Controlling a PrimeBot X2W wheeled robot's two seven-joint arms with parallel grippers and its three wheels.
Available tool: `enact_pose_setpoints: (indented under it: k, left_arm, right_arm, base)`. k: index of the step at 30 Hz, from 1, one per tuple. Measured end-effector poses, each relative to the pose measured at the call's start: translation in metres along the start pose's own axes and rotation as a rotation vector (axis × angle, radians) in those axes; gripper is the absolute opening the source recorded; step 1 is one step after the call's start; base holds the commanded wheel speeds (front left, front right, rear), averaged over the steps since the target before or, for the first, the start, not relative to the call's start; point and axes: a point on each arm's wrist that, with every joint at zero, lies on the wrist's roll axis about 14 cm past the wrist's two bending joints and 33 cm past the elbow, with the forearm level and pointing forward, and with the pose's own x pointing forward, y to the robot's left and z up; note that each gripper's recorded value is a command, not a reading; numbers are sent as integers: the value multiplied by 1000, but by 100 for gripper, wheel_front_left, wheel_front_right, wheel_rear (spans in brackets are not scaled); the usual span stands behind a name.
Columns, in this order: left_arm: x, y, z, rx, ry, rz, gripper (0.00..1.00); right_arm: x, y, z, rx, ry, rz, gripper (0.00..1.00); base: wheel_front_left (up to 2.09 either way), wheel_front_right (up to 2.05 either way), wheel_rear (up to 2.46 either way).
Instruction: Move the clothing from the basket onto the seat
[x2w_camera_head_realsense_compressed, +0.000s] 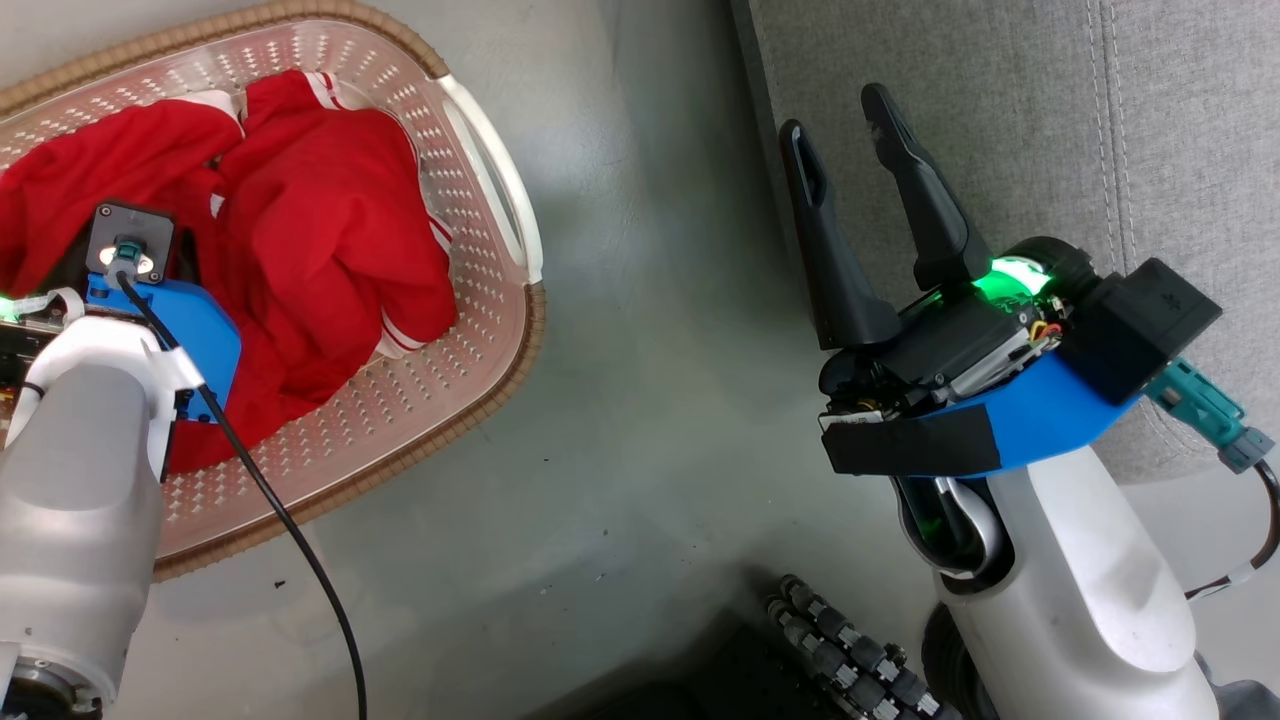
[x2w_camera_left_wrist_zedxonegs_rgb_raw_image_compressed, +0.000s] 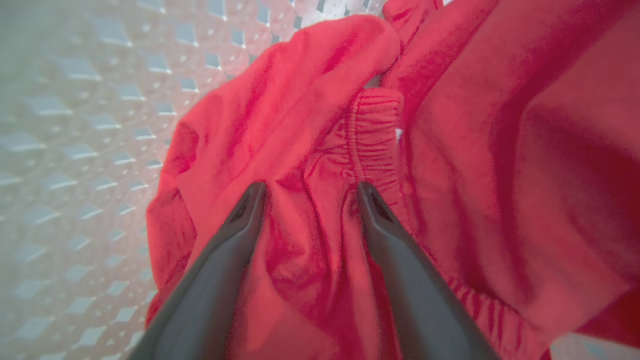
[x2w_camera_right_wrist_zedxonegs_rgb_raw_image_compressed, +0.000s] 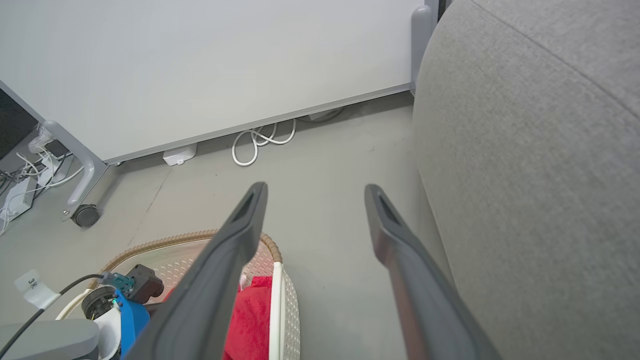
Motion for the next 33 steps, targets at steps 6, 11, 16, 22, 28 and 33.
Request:
enact_pose_setpoints:
  k: [6, 11, 16, 22, 28, 33]
  left_arm:
    - [0, -1, -6, -13, 35, -12, 0]
    - [1, 5, -11, -23, 43, -16, 0]
    - [2, 7, -10, -29, 34, -22, 0]
    - [-1, 5, 0, -50, 1, -32, 0]
    - [-19, -5, 26, -82, -82, -54, 0]
    - [-46, -12, 55, -108, -170, -71, 0]
  right_arm:
    - [0, -1, 0, 2, 2, -2, 100]
    - [1, -1, 1, 5, -1, -1, 100]
    - [0, -1, 3, 3, -3, -1, 100]
    - [2, 2, 10, 5, -20, 8, 100]
    - [1, 8, 28, -3, -59, 22, 100]
    - [-3, 16, 50, -21, -105, 39, 100]
  base:
    - [0, 0, 0]
    - [0, 0, 0]
    - [0, 0, 0]
    - [0, 0, 0]
    - [0, 0, 0]
    - [0, 0, 0]
